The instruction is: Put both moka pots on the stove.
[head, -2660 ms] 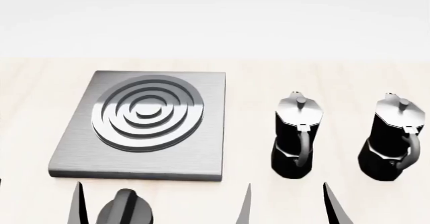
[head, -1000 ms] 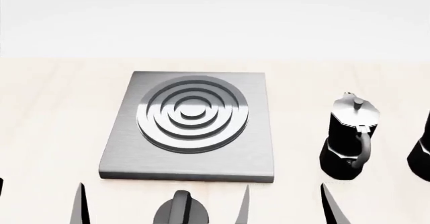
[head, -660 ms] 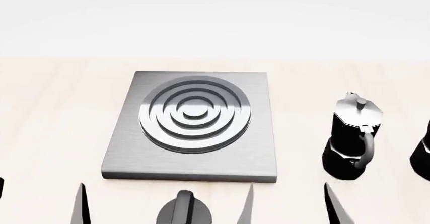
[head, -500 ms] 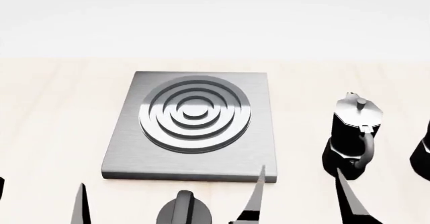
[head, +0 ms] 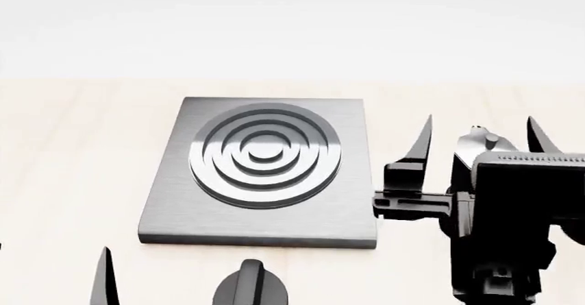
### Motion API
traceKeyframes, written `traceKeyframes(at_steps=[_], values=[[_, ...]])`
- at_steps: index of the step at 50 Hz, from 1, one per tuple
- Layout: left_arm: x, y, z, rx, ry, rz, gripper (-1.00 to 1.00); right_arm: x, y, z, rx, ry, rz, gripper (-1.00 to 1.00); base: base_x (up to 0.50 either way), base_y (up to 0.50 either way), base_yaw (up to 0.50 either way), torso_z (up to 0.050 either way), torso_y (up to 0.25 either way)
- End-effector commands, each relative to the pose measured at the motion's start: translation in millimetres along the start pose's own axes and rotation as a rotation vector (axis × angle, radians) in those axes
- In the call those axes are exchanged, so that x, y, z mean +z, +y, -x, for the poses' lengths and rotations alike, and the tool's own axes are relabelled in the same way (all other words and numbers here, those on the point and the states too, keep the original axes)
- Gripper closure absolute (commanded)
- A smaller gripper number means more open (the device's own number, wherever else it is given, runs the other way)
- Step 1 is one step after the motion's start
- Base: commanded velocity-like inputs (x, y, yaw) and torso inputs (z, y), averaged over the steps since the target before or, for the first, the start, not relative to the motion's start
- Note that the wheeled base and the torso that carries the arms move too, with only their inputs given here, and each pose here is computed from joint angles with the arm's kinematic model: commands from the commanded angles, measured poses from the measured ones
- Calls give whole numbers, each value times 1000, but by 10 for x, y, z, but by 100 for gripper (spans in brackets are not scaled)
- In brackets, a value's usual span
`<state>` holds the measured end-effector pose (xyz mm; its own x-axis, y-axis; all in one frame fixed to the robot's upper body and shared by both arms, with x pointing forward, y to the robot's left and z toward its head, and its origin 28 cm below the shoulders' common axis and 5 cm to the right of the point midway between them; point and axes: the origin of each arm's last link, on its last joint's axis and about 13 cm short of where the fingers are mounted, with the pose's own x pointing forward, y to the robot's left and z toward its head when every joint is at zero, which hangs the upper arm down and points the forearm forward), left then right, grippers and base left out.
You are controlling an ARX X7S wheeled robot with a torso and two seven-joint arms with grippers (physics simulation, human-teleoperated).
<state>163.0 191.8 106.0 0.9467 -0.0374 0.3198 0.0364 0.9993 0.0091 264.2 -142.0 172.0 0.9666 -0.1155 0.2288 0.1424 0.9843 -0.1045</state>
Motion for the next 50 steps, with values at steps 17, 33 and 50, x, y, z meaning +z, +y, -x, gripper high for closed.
traceKeyframes(at_steps=[17,33,50], values=[[9,11,-1,5,4,0,-100,-85,-436,-518,208,515,-1,-100,0,0,0,0,0],[8,5,2,5,4,9,-100,-135,-545,-621,172,559,30,-100,0,0,0,0,0],[5,7,5,6,5,9,-100,-458,-588,-721,143,647,17,-100,0,0,0,0,0]])
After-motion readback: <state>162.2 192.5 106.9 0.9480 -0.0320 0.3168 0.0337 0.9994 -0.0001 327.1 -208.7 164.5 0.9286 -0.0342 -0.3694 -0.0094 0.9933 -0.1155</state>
